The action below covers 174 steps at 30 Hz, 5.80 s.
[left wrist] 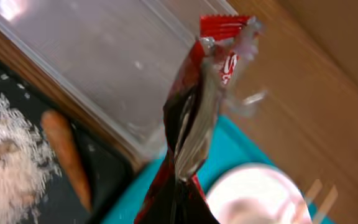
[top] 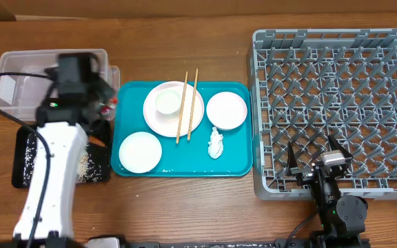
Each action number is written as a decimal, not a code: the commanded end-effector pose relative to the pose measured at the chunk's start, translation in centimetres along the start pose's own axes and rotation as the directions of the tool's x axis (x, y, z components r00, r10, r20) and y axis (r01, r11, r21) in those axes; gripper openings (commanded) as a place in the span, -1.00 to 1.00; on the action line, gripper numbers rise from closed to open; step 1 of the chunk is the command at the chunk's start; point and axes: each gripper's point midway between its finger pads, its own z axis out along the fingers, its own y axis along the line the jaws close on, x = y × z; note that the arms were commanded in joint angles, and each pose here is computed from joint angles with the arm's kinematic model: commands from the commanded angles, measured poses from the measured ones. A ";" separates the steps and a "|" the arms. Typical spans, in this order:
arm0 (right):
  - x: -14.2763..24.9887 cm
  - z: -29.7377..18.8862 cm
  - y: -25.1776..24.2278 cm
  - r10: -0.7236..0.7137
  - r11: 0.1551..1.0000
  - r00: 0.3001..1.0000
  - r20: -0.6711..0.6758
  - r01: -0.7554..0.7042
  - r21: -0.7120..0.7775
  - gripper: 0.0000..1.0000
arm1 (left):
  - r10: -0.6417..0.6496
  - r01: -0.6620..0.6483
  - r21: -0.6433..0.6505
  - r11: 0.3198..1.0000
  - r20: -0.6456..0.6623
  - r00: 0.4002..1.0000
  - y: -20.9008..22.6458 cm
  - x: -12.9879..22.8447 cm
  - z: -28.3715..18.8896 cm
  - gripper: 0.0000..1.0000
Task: Sort waste into correct bins and load items into the dishwasher
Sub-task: 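Drop the red wrapper into the clear plastic bin, then grasp the white tissue on the teal tray with the left gripper, then drop the tissue into the clear plastic bin, then reach the left gripper to the white cup on the plate and grasp it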
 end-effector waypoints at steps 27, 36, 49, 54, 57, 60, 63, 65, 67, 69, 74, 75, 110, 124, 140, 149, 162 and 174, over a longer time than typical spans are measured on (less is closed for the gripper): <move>0.1 0.0 0.0 -0.003 1.000 1.000 0.006 0.003 0.000 1.00 | 0.511 -0.287 0.529 0.798 -0.342 0.789 -10.2 15.2 -6.9 0.57; 0.1 0.0 0.0 -0.003 1.000 1.000 0.005 0.003 0.000 1.00 | 0.700 -0.599 0.364 0.713 -0.324 0.637 -12.6 29.7 -5.9 0.55; 0.1 0.0 0.0 -0.003 1.000 1.000 0.006 0.003 0.000 1.00 | 0.722 -0.667 0.287 0.688 -0.371 0.584 -12.4 35.5 1.4 0.52; 0.1 0.0 0.0 -0.003 1.000 1.000 0.006 0.003 0.000 1.00 | 0.722 -0.673 0.278 0.685 -0.383 0.577 -12.2 36.4 2.6 0.25; 0.1 0.0 0.0 -0.003 1.000 1.000 0.006 0.003 0.000 1.00 | 0.722 -0.682 0.267 0.681 -0.396 0.567 -11.6 36.4 2.6 -0.56; 0.1 0.0 0.0 -0.003 1.000 1.000 0.005 0.003 0.000 1.00 | 0.722 -0.679 0.270 0.682 -0.392 0.570 -11.8 35.7 1.5 -0.92; 0.1 0.0 0.0 -0.003 1.000 1.000 0.006 0.003 0.000 1.00 | 0.735 -0.645 0.355 0.677 -0.292 0.612 -14.8 32.1 -3.2 -0.92; 0.1 0.0 0.0 -0.003 1.000 1.000 0.006 0.003 0.000 1.00 | 0.737 -0.636 0.393 0.664 -0.201 0.645 -16.5 29.6 -5.8 -0.91; 0.1 0.0 0.0 -0.003 1.000 1.000 0.005 0.003 0.000 1.00 | 0.681 -0.632 0.349 0.692 -0.024 0.732 -17.8 23.3 -9.2 -0.92; 0.1 0.0 0.0 -0.003 1.000 1.000 0.006 0.003 0.000 1.00 | 0.616 -0.624 0.243 0.743 0.116 0.779 -16.9 17.2 -10.7 -0.92; 0.1 0.0 0.0 -0.003 1.000 1.000 0.005 0.003 0.000 1.00 | 0.464 -0.466 -0.029 0.884 0.162 0.871 -10.7 6.8 -7.2 -0.92; 0.1 0.0 0.0 -0.003 1.000 1.000 0.006 0.003 0.000 1.00 | 0.434 -0.430 -0.060 0.901 0.144 0.889 -9.6 5.5 -6.0 -0.92; 0.1 0.0 0.0 -0.003 1.000 1.000 0.005 0.003 0.000 1.00 | 0.358 -0.152 0.371 0.916 -0.588 0.725 1.4 11.2 -11.2 0.92; -2.4 -0.9 4.3 0.105 0.960 0.993 0.046 -0.089 -0.264 1.00 | 0.647 -0.179 0.714 0.677 -0.462 0.607 -0.8 13.8 -15.9 0.75; -13.6 -1.7 5.1 0.346 0.826 0.705 -0.619 -0.542 -0.156 1.00 | 0.374 -0.121 0.520 0.845 -0.414 0.830 -4.1 8.3 -10.4 0.23; -7.6 0.1 5.9 0.316 0.807 0.451 -0.835 -0.590 -0.013 1.00 | 0.369 -0.272 0.282 0.920 -0.390 0.844 -6.9 11.1 -4.4 -0.07; -5.8 -0.1 5.7 0.294 0.824 0.392 -0.872 -0.566 0.024 1.00 | 0.299 -0.253 0.160 0.954 -0.548 0.781 -6.9 15.8 6.2 -0.06; -5.8 -0.1 5.7 0.295 0.824 0.390 -0.872 -0.566 0.025 1.00 | 0.303 -0.263 0.151 0.953 -0.519 0.799 -7.1 15.4 7.5 -0.87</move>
